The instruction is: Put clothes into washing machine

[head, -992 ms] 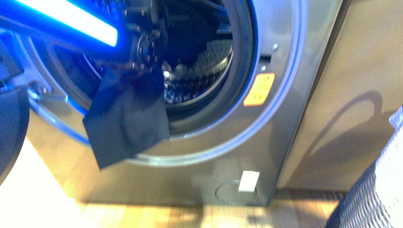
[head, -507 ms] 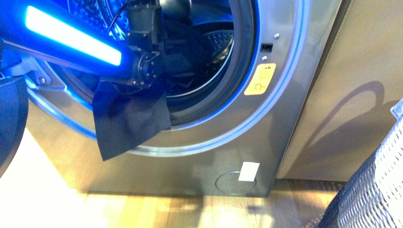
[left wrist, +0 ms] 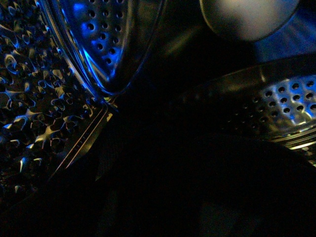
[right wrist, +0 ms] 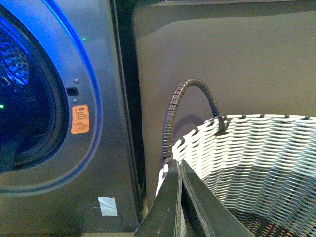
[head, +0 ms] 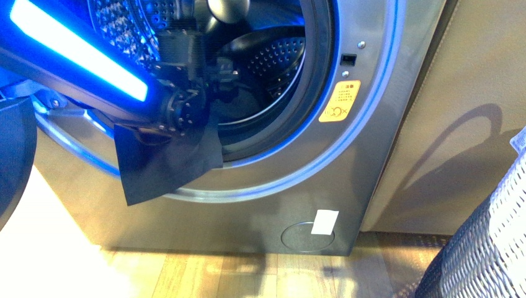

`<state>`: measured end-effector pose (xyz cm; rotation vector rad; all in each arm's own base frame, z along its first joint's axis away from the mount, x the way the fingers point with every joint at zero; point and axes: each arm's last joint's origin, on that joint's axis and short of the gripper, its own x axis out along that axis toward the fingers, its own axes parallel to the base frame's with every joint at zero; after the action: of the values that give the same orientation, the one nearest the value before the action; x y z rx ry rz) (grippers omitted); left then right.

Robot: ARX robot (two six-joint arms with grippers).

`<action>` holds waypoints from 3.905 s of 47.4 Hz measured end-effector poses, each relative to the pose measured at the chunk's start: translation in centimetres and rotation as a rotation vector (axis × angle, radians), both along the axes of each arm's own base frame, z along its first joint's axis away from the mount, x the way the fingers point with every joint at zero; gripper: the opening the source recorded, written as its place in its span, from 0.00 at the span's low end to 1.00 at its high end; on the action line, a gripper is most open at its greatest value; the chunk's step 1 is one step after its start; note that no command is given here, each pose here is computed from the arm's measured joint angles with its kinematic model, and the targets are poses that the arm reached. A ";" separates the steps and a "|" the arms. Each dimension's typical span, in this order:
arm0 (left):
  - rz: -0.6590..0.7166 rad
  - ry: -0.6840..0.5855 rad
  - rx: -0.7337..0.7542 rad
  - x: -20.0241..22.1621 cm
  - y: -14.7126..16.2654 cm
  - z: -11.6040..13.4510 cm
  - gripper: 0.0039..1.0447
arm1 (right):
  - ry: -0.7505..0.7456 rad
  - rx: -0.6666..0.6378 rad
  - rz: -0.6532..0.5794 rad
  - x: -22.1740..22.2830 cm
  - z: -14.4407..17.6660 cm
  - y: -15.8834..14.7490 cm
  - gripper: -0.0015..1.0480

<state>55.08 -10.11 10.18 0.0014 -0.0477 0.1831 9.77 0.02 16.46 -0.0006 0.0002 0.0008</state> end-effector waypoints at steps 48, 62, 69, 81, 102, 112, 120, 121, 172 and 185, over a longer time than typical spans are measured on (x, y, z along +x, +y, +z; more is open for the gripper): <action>-0.288 -0.008 -0.014 -18.6 -0.2 6.6 0.94 | 0.000 0.000 0.000 0.0 0.0 0.0 0.02; -0.387 0.021 0.006 -24.7 1.1 9.6 0.94 | 0.000 0.000 0.000 0.0 0.0 0.0 0.02; -0.403 0.004 -0.002 -27.8 2.0 10.9 0.94 | 0.000 0.000 0.000 0.0 0.0 0.0 0.02; -0.198 0.041 -0.004 -32.4 4.7 11.2 0.68 | 0.000 0.000 0.000 0.0 0.0 0.0 0.02; -0.187 0.054 -0.004 -37.7 8.2 8.3 0.03 | 0.000 0.000 0.000 0.0 0.0 0.0 0.02; -0.211 0.055 -0.004 -39.6 9.3 7.6 0.03 | 0.000 0.000 0.000 0.0 0.0 0.0 0.02; -0.180 0.046 -0.004 -40.8 10.1 6.8 0.03 | 0.000 0.000 0.000 0.0 0.0 0.0 0.02; -0.182 0.047 -0.004 -40.9 10.1 6.6 0.03 | 0.000 0.000 0.000 0.0 0.0 0.0 0.02; -0.185 0.035 -0.003 -44.3 10.1 6.7 0.03 | 0.000 0.000 0.000 0.0 0.0 0.0 0.02; -0.185 0.043 -0.004 -45.3 10.1 6.4 0.03 | 0.000 0.000 0.000 0.0 0.0 0.0 0.02</action>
<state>9.75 -0.02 16.59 -0.0029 -0.0044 -0.0023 9.77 0.02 16.46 -0.0006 0.0002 0.0008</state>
